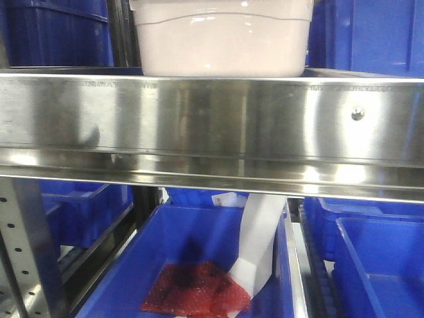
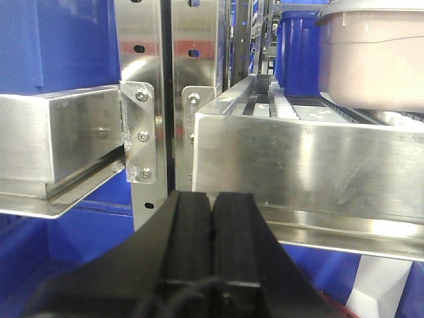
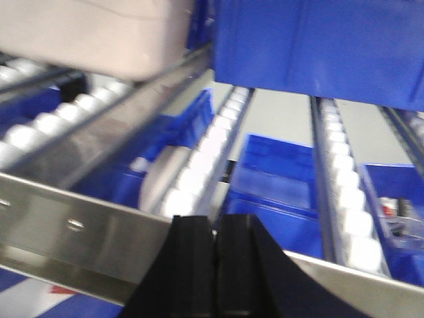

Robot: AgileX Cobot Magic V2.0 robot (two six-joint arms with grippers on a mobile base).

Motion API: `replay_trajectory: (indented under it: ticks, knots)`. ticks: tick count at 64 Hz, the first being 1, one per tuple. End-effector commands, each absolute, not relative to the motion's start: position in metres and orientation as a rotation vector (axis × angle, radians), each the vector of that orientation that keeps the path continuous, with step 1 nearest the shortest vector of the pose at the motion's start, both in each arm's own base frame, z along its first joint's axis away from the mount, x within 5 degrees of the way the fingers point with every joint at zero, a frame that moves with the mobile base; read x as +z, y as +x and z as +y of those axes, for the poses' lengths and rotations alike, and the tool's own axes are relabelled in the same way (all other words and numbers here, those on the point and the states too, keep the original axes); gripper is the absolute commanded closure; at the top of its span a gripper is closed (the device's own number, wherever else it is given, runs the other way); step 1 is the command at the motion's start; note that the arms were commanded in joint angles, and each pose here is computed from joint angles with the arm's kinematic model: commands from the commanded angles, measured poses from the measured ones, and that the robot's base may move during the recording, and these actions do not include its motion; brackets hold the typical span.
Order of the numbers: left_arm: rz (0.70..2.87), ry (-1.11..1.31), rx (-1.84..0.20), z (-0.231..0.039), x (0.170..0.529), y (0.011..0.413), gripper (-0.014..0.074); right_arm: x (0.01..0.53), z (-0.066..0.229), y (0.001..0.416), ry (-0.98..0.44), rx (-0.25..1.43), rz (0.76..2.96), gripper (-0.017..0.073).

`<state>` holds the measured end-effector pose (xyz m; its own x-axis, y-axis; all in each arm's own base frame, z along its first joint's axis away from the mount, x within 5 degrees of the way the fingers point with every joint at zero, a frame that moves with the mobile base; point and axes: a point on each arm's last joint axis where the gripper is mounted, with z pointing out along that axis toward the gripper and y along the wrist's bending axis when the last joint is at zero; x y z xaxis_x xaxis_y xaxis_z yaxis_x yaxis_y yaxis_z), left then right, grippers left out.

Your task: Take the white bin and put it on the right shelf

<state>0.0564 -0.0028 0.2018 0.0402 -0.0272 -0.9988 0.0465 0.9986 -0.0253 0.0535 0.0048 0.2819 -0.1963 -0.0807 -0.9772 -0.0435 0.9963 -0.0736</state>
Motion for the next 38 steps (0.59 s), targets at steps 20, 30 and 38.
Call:
replay_trajectory:
  ticks: [20,30,38]
  knots:
    - [1.45,-0.008,-0.051,-0.001,0.204,0.056,0.072,0.215,-0.003,0.055,0.038,-0.056,1.486,0.0489]
    - [1.45,-0.008,-0.051,-0.001,0.204,0.056,0.072,0.201,-0.003,0.055,0.041,-0.052,1.523,0.0489]
    - [1.45,-0.008,-0.051,-0.001,0.204,0.056,0.072,0.204,-0.003,0.055,0.023,-0.074,1.491,0.0489]
